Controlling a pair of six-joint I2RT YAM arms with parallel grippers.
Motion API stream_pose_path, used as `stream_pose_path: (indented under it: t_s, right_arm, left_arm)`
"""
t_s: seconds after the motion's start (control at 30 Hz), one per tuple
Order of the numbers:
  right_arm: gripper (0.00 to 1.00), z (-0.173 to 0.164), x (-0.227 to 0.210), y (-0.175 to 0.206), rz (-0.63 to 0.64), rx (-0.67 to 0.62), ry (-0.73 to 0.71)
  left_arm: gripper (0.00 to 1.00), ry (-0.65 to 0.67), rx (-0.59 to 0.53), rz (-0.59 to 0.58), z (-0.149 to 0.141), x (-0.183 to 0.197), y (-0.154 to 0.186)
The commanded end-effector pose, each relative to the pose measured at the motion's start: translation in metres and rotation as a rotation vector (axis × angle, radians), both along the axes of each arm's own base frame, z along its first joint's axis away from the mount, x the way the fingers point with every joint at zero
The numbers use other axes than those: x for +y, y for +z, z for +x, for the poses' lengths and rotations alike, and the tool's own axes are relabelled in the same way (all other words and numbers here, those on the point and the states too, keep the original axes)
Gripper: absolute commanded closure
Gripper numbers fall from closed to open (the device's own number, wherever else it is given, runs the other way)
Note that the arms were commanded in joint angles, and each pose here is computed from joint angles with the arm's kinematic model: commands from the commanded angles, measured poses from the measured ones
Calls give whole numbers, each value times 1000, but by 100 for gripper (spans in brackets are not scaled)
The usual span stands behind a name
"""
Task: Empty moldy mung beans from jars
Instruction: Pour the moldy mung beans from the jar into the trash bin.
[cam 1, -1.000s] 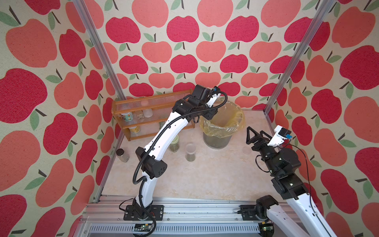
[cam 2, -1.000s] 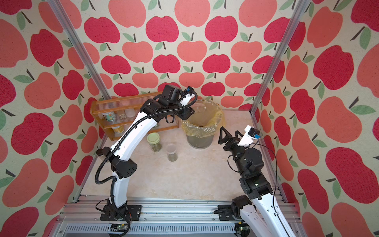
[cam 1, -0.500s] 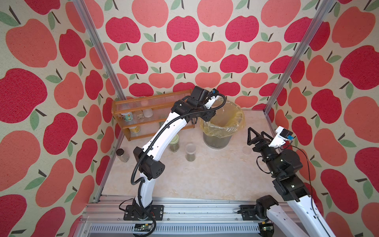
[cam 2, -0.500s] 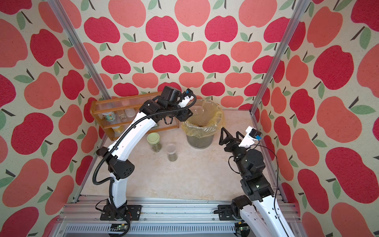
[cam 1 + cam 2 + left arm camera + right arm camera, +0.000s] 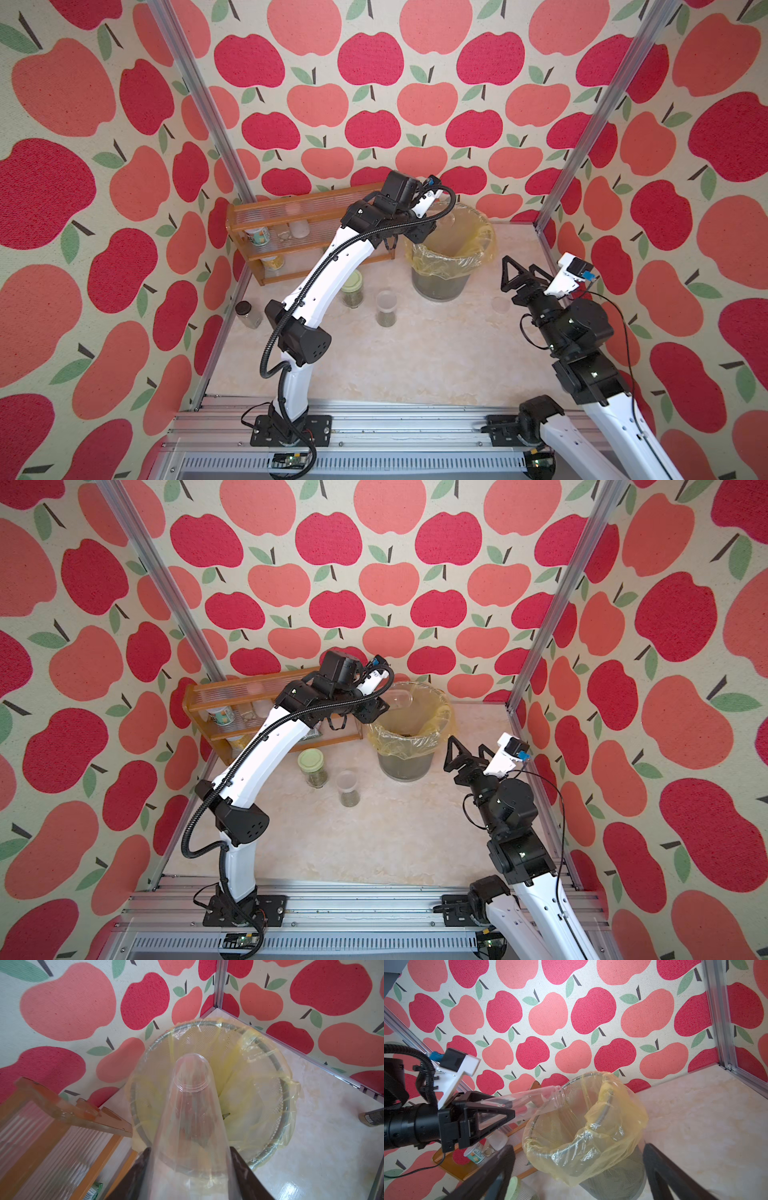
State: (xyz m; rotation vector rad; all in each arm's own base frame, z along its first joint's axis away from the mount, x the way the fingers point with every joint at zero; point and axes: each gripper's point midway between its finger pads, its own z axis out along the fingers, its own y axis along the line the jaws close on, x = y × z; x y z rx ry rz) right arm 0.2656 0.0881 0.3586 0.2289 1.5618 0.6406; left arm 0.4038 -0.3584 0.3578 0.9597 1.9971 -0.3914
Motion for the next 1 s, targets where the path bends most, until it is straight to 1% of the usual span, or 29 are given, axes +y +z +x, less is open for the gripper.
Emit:
stream_pose_path:
  t_s: [0.0, 0.07, 0.13, 0.2, 0.27, 0.33, 0.43, 0.5, 0.57, 0.63, 0.7, 0.73, 0.77, 0.83, 0.97]
  right_arm:
    - [1, -1, -2, 10, 10, -18, -3]
    - [1, -2, -3, 11, 9, -22, -5]
    - [1, -3, -4, 9, 11, -21, -12]
    - [1, -3, -5, 8, 19, -25, -15]
    - [1, -2, -4, 5, 21, -19, -12]
    - [1, -1, -4, 3, 18, -12, -10]
    - [1, -1, -2, 5, 10, -11, -1]
    - [1, -2, -3, 7, 11, -14, -3]
    - [1, -3, -3, 7, 14, -17, -5]
    - [1, -3, -4, 6, 19, -16, -8]
    - [1, -3, -5, 3, 21, -13, -13]
    - [1, -2, -4, 3, 22, -12, -11]
    - [1, -3, -4, 4, 24, -13, -10]
    - [1, -3, -3, 7, 25, -18, -2]
    - [1, -6, -3, 12, 27, -27, 3]
  left_arm:
    - [62, -2, -105, -34, -1, 7, 44]
    - [62, -4, -101, -24, -3, 9, 45]
    - [62, -12, -58, -6, -5, 6, 29]
    - [62, -12, 2, 14, -7, 1, 3]
    - [62, -15, 39, 16, -9, -3, -9]
    - [62, -16, 27, 14, -10, -4, -3]
    - [61, 10, -52, 18, -8, 4, 23]
    - [61, 35, -86, 27, -6, 11, 31]
    - [61, 30, -39, 31, -12, 11, 19]
    - [61, 21, 40, 45, -20, 8, -6]
    - [61, 41, 73, 66, -23, 10, -24]
    - [61, 43, 68, 56, -22, 10, -25]
    - [61, 38, 58, 45, -20, 8, -25]
    - [61, 37, 23, 24, -10, 7, -12]
    - [62, 12, -57, -6, 4, -2, 23]
